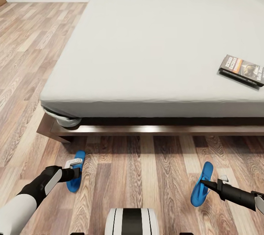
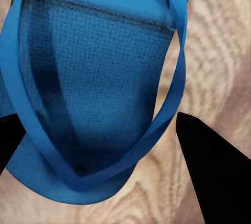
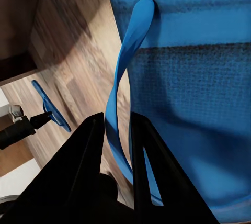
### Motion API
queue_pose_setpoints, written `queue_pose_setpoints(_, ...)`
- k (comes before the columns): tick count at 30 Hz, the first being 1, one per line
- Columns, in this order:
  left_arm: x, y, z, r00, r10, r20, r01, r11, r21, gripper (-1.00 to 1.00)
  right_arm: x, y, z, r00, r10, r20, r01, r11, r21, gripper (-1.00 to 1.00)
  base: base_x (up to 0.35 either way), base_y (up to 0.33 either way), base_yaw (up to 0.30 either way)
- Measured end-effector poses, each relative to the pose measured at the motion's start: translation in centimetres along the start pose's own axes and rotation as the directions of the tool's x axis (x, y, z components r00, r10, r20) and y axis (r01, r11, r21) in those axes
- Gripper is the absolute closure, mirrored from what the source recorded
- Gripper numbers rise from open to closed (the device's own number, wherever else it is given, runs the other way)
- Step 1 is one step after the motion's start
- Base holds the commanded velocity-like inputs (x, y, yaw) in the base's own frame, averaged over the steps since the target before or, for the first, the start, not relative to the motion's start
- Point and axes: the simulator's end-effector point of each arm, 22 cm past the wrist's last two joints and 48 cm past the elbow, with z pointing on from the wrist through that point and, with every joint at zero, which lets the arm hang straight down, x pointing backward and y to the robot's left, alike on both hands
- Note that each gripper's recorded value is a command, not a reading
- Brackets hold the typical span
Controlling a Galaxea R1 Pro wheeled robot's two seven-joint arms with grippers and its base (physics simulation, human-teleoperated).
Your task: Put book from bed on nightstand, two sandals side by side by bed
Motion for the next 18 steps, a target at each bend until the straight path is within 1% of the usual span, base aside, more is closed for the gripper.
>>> queue_pose_setpoints(6,1.01,0.31,1.03,1.0,-0.003,-0.024,0.003,1.0,-0.005,1.0,0.47,-1.03,0.39,1.0,0.017,-0.012,-0.017,1.0,0.012,1.0,0.0,0.0,0.0)
queue_pose_setpoints(18,0.91,0.48,0.97,1.0,-0.005,-0.021,0.005,1.0,-0.007,1.0,0.44,-1.02,0.39,1.0,0.017,-0.011,-0.017,1.0,0.012,1.0,0.0,0.0,0.0)
